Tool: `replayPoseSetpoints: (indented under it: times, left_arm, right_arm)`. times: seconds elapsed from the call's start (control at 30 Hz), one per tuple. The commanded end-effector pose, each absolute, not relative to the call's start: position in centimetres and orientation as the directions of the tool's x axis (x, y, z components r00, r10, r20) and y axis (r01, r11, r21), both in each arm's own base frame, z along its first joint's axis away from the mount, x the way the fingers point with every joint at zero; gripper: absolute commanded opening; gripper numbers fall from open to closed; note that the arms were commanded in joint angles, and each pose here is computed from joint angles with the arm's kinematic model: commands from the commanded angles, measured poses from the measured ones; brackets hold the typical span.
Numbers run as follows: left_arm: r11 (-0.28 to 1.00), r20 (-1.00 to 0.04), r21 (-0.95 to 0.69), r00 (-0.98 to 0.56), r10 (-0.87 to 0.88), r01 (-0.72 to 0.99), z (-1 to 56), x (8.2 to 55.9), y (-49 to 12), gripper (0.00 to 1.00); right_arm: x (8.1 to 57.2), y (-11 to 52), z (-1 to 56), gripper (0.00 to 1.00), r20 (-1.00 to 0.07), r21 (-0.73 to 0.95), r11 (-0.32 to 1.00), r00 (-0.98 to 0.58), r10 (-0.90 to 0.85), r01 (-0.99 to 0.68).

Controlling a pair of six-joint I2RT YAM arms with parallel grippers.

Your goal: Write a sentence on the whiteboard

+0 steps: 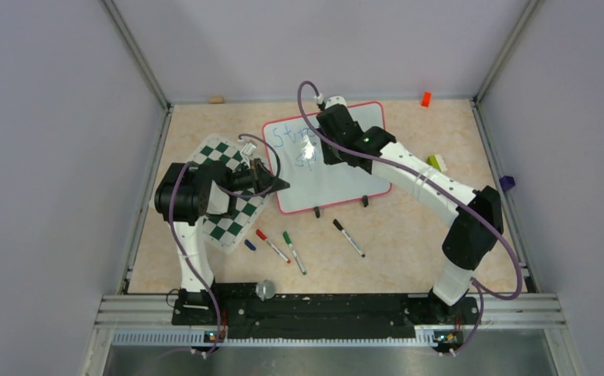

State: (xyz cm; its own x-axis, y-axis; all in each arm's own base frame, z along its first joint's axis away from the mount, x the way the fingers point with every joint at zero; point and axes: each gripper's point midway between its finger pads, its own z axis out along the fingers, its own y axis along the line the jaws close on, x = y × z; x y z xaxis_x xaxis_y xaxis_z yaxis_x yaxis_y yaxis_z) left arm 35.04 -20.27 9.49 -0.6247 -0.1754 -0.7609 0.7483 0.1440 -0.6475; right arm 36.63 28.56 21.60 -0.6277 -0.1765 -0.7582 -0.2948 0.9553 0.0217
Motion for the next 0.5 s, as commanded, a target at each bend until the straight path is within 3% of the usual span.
replayPoseSetpoints:
  times: [0.0,0.47]
  left_arm:
    - [0.228,-0.859,-0.504,-0.456,-0.233,0.833,11.0,37.1,-19.0,0.0]
    - [0.228,-0.86,-0.503,-0.455,-0.233,0.834,11.0,37.1,-19.0,0.0]
  right_arm:
    - [37.6,28.7,23.7,0.0,-0.795,0.007,0.96,-0.585,-0.163,-0.278]
    - [38.7,28.2,24.6,0.0,-0.81,-0.028,0.968,-0.561,-0.168,-0.25]
